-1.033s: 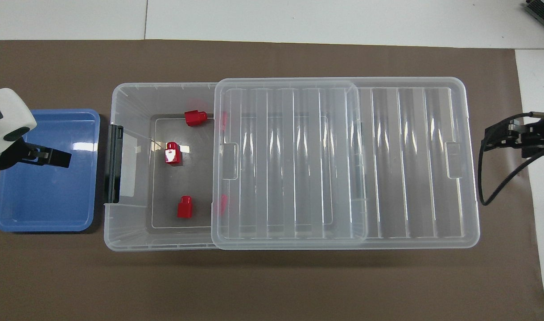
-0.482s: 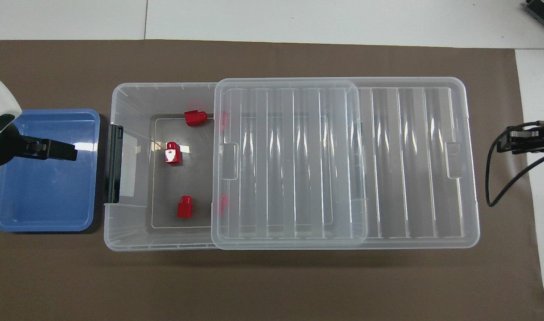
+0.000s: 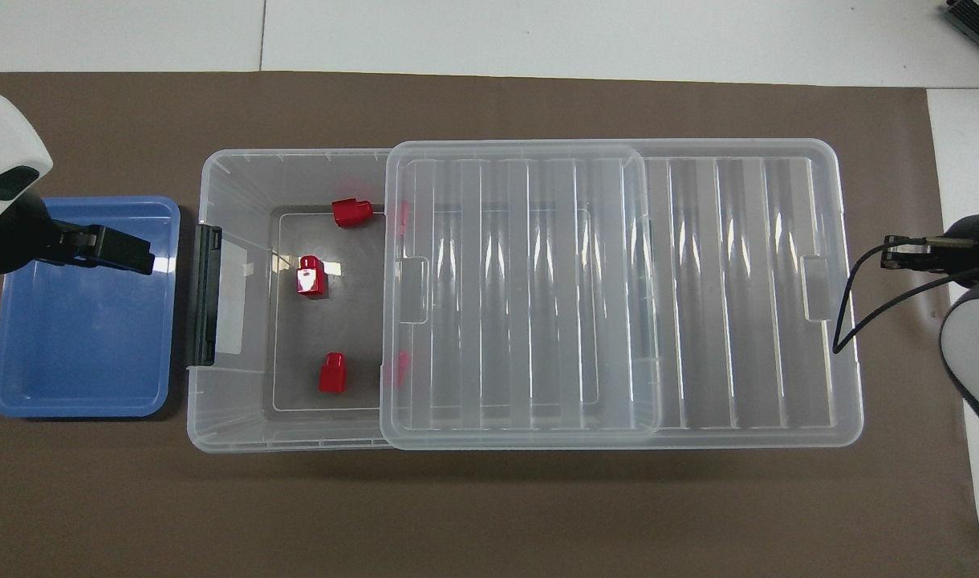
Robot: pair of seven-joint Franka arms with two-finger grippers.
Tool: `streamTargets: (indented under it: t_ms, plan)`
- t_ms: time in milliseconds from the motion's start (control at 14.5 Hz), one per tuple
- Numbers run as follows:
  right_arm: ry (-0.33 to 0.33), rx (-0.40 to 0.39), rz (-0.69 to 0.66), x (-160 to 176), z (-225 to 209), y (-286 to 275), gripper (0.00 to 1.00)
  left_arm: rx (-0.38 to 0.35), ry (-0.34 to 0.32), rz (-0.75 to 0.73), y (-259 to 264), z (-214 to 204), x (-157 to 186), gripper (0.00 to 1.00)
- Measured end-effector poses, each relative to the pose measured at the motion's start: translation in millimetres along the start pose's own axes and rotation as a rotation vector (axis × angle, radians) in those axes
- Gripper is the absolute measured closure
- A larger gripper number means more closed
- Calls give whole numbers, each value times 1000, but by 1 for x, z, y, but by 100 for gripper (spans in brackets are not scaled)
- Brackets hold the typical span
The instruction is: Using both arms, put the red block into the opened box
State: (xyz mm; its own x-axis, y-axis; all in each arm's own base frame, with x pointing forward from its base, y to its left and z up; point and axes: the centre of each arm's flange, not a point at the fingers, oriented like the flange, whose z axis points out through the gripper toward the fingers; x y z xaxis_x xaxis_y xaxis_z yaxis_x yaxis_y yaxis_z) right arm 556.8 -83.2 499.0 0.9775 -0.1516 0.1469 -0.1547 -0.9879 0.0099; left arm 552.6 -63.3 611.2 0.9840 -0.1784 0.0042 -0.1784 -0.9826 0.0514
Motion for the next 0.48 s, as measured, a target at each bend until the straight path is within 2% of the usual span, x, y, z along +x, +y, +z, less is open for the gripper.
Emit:
streamTargets:
  t_ms: [482]
  plan:
    - [-12,1,-1,1,24,-1,99,0,8,-156,13,-2,1,0]
